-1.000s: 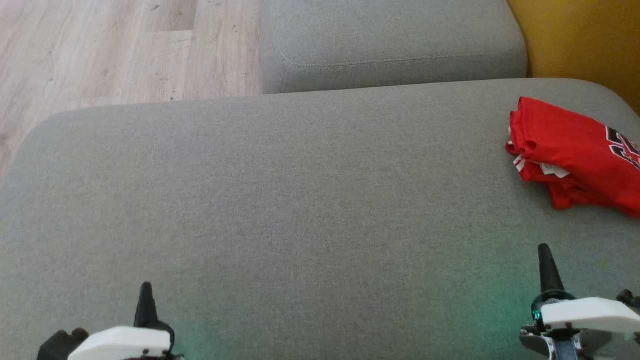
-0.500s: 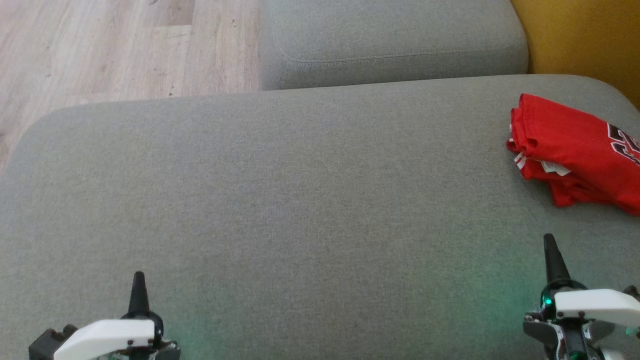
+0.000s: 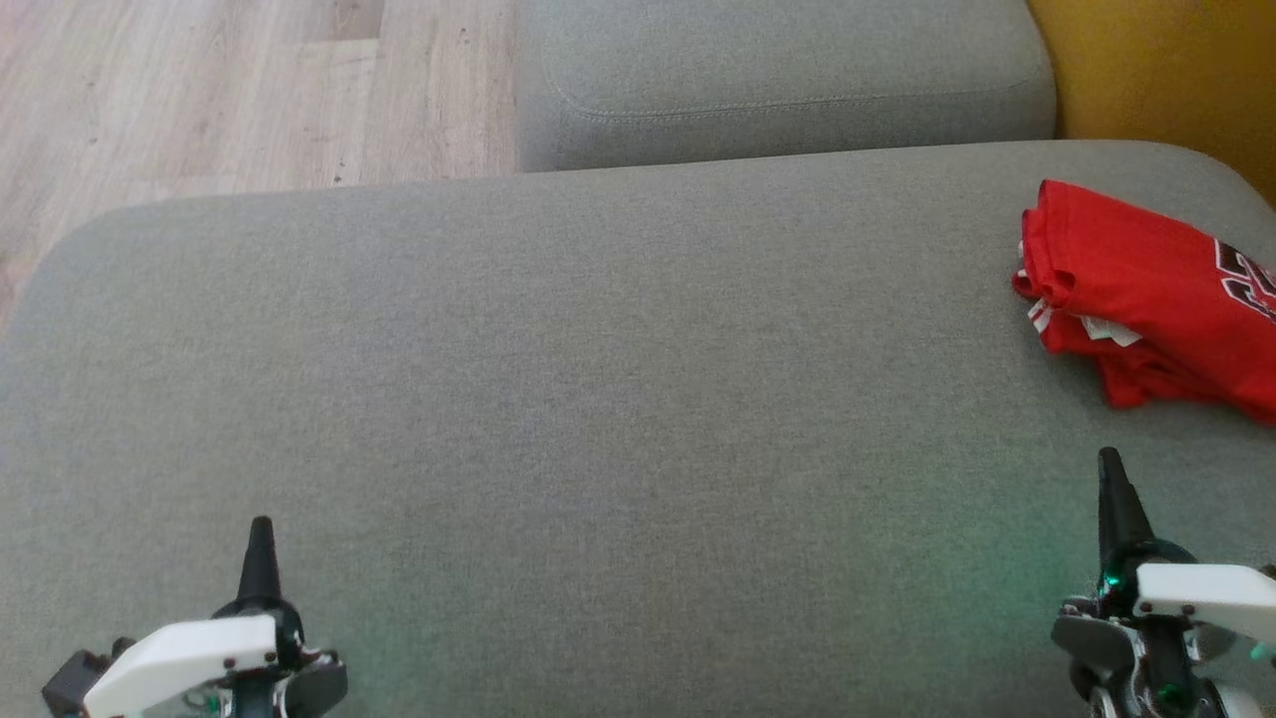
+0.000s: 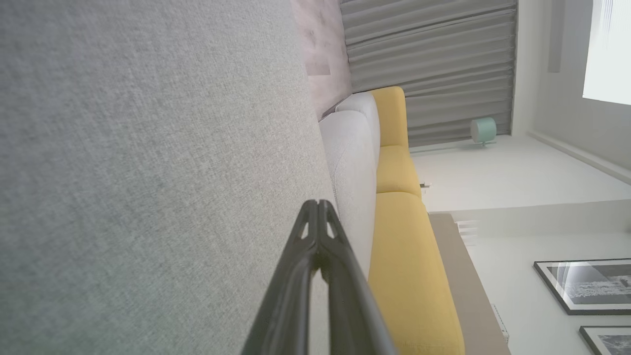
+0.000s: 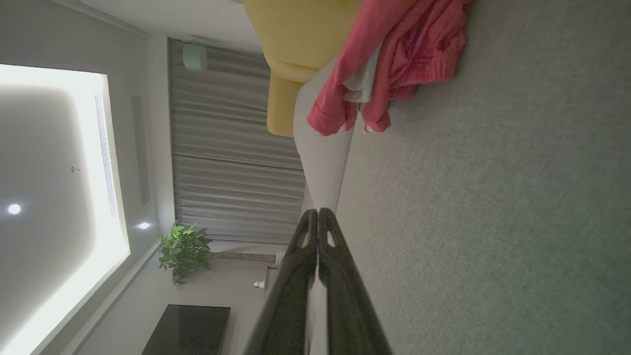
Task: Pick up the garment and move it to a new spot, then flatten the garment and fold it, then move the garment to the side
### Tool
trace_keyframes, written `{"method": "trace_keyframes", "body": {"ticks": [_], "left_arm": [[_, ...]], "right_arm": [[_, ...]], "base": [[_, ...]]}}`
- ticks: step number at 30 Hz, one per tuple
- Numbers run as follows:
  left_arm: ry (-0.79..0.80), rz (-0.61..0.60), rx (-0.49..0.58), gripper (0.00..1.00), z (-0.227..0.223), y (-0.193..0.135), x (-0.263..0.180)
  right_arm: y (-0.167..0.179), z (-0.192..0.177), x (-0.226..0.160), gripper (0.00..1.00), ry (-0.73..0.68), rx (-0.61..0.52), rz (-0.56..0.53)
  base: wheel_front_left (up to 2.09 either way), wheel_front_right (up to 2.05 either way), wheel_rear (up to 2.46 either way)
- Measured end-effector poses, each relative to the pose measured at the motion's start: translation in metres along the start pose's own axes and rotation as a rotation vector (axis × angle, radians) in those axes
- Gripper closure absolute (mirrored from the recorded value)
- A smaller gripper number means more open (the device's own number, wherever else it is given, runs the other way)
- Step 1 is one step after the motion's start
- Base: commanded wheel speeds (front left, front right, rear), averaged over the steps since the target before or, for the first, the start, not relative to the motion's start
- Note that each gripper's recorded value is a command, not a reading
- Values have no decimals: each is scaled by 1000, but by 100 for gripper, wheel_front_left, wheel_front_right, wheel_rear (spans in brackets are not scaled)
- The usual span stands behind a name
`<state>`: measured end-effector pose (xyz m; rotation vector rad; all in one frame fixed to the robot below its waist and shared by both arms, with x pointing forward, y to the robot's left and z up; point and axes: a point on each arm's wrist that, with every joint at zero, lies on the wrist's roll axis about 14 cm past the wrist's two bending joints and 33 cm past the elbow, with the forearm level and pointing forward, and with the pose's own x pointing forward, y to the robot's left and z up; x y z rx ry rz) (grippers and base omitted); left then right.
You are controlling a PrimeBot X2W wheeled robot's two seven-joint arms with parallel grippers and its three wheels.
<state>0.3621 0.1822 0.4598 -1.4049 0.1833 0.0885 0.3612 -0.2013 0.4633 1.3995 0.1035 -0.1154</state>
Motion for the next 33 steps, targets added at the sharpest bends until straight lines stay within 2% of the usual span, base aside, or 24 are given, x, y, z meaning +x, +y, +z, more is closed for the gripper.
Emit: {"method": "trace_keyframes", "body": {"ticks": [16, 33], "left_arm": [[-25, -80, -156, 100, 10, -16, 8], [-24, -86, -158, 100, 9, -18, 9]], "right_arm": [[11, 7, 9, 100, -15, 176, 39], [11, 8, 9, 100, -15, 177, 39]], "base": [[0, 0, 0], [0, 0, 0]]}}
